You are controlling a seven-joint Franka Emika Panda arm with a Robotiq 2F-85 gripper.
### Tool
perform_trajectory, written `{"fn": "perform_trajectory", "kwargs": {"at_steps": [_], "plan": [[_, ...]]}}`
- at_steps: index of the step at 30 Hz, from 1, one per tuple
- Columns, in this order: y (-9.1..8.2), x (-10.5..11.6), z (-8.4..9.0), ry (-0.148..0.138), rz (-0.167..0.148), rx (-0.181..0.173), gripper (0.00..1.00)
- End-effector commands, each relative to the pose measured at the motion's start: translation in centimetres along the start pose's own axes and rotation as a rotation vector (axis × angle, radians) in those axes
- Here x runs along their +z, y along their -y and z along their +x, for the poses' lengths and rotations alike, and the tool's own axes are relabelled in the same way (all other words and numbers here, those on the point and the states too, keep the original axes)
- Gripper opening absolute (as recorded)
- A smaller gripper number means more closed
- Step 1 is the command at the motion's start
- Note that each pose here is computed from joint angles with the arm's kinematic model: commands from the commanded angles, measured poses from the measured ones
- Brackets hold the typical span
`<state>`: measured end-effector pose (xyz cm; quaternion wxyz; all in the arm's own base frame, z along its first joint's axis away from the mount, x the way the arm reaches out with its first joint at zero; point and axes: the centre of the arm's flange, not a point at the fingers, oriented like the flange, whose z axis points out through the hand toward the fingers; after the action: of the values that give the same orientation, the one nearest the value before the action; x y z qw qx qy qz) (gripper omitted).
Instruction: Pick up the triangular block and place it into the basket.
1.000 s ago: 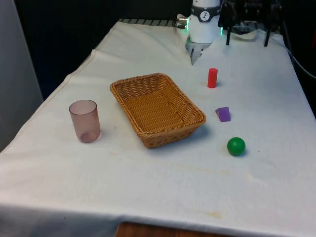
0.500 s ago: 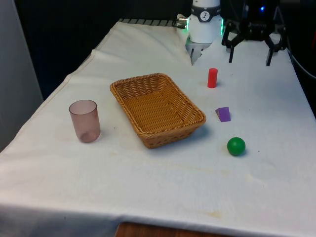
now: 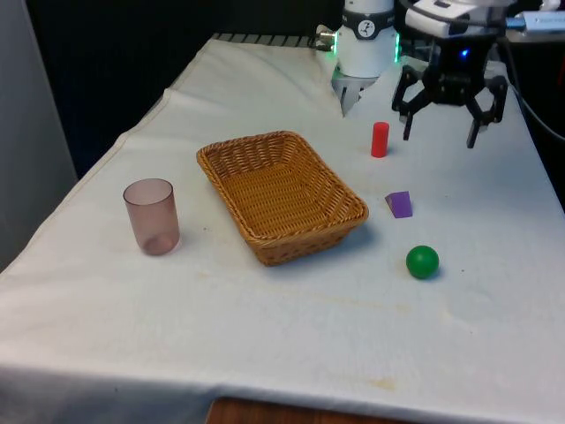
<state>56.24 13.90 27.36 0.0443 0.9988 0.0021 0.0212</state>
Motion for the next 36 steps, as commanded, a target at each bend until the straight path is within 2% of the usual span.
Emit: {"fn": "perform_trajectory", "kwargs": {"at_steps": [1,2,9,10,12,17,18,20,24,25,26,32,33,34,36], "plan": [[-0.1,0.3,-0.1,-0.001,0.0,0.0,1.0],[-0.5,1.0,-0.2,-0.013,-0.002,-0.002,1.0],[-1.6,3.2,-0.6,-0.012,0.0,-0.043,1.0],[-1.7,2.9,-0.6,-0.005,-0.004,-0.035,1.0],[-1.9,3.9,-0.6,-0.013,-0.001,-0.063,1.0],[-2.4,5.2,-0.6,-0.016,-0.002,-0.094,1.0],[-2.4,5.1,-0.6,-0.007,-0.006,-0.087,1.0],[-2.7,6.1,-0.6,-0.019,-0.003,-0.114,1.0],[-3.3,7.4,-0.6,-0.024,-0.004,-0.143,1.0],[-3.2,7.4,-0.6,-0.015,-0.008,-0.14,1.0],[-3.3,7.6,-0.6,-0.027,-0.005,-0.15,1.0],[-4.1,9.5,-0.7,-0.04,-0.008,-0.185,1.0],[-4.0,9.3,-0.7,-0.027,-0.01,-0.179,1.0],[-4.1,9.8,-0.8,-0.042,-0.008,-0.19,1.0],[-4.2,10.2,-0.8,-0.047,-0.008,-0.197,1.0]]}}
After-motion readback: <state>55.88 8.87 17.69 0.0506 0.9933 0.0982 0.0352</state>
